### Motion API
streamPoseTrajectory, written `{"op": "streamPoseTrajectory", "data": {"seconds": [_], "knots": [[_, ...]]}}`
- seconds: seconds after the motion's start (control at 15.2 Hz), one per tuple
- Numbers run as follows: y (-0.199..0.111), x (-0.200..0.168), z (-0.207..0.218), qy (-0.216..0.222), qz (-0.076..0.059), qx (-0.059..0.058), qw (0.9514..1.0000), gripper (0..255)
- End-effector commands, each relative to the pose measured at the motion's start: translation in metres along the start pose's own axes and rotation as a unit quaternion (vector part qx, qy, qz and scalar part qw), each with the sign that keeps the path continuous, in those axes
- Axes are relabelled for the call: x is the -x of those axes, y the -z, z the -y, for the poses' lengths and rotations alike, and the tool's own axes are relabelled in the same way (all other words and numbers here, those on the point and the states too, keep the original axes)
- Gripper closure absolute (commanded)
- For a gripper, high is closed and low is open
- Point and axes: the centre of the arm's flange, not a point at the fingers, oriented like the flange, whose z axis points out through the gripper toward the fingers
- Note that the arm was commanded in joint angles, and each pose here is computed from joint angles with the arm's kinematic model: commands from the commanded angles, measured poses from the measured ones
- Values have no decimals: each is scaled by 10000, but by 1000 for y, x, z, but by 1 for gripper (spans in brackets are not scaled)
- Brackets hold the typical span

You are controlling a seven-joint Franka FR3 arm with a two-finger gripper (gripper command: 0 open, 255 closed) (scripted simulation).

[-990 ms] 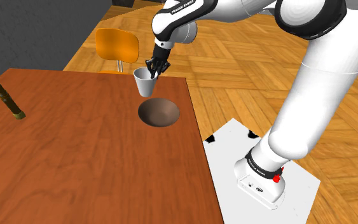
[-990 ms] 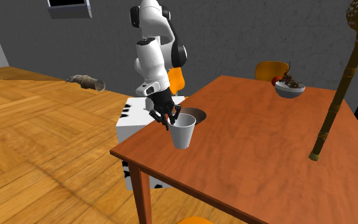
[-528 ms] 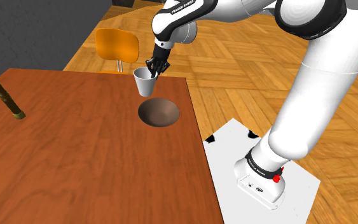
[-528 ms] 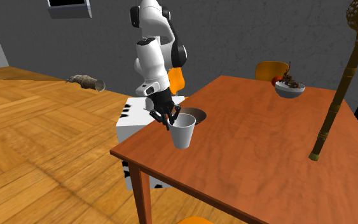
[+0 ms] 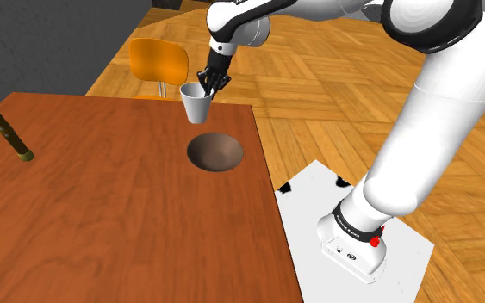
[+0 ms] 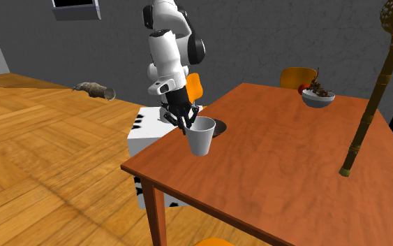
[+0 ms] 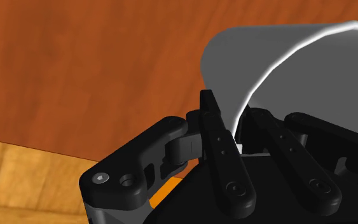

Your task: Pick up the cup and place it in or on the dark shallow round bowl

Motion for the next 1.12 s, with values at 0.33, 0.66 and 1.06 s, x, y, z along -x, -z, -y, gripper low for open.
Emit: {"op": "streamPoseTrajectory", "data": {"seconds": [0.33,0.66,1.06], "knots": [[38,-1,8,0,0,0,10000,255],[63,-2,14,0,0,0,10000,255],[88,22,24,0,0,0,10000,255]]}}
